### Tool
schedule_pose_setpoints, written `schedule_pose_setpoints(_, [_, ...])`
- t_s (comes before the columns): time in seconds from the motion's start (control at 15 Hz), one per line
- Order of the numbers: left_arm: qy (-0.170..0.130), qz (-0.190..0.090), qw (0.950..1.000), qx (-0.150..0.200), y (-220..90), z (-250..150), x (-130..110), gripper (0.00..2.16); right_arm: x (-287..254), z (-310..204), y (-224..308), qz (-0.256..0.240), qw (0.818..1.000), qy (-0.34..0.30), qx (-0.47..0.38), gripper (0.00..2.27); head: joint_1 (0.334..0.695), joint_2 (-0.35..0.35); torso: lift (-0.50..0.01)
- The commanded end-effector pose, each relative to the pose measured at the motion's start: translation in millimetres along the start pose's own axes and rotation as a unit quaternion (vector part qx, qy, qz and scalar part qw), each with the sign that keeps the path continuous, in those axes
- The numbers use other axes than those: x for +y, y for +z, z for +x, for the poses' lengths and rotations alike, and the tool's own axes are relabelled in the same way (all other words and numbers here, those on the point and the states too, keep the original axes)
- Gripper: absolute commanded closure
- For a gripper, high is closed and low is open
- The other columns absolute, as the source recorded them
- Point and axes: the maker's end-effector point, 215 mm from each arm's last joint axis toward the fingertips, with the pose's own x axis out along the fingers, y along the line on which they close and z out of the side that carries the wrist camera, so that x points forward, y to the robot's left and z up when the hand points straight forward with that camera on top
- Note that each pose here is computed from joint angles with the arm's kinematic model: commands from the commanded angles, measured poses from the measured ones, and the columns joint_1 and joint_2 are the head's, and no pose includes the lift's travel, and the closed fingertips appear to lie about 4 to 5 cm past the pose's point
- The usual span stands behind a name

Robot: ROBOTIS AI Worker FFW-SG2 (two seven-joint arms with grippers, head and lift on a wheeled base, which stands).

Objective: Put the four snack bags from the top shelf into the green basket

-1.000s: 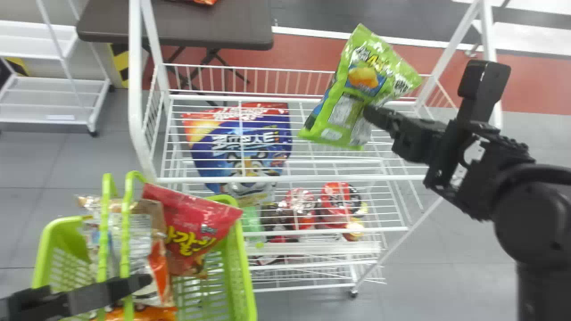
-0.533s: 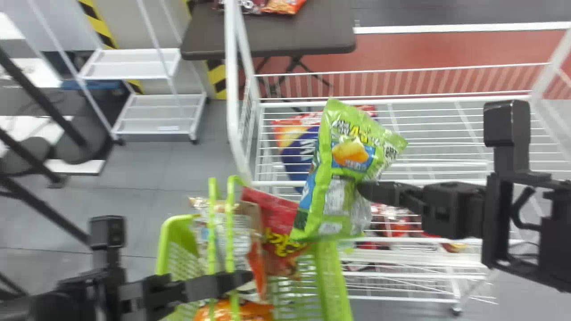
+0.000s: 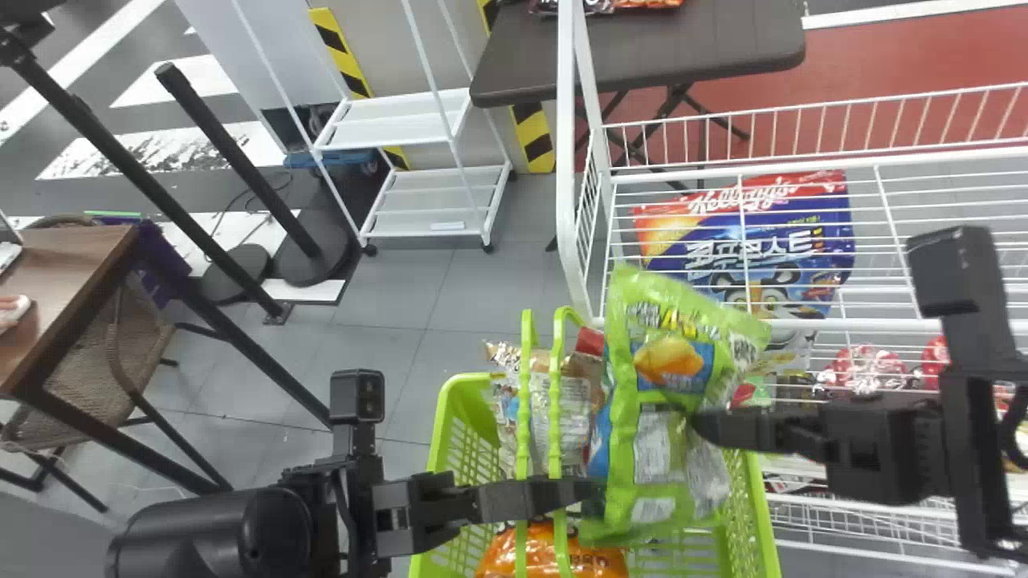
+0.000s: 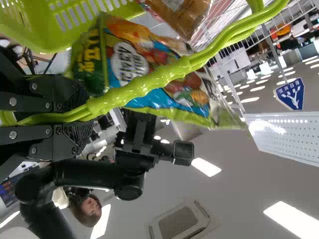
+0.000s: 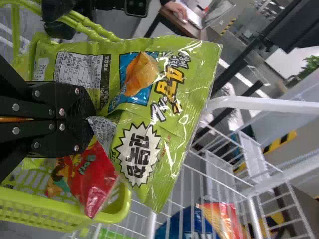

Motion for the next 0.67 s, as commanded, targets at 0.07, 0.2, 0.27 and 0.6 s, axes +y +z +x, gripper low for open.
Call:
schedule_pose_setpoints(0.07, [-0.005, 0.0, 1.0, 0.0, 0, 0, -3, 2.15, -11, 13, -27, -0.005, 0.998, -0.023, 0.056, 2.25, 0.695, 0.35, 0.0])
schedule_pose_setpoints(0.2, [-0.006, 0.001, 1.0, 0.0, 1, 1, -3, 2.15, -23, 24, -24, -0.038, 0.995, -0.059, 0.073, 2.25, 0.695, 0.35, 0.0])
schedule_pose_setpoints(0.27, [-0.006, 0.0, 1.0, 0.001, 1, 1, -3, 2.15, -25, 26, -18, -0.049, 0.994, -0.064, 0.075, 1.99, 0.695, 0.35, 0.0])
schedule_pose_setpoints(0.6, [-0.004, 0.001, 1.0, -0.002, 1, -1, -2, 2.15, -5, 7, 9, -0.018, 0.999, 0.007, 0.036, 0.04, 0.695, 0.35, 0.0])
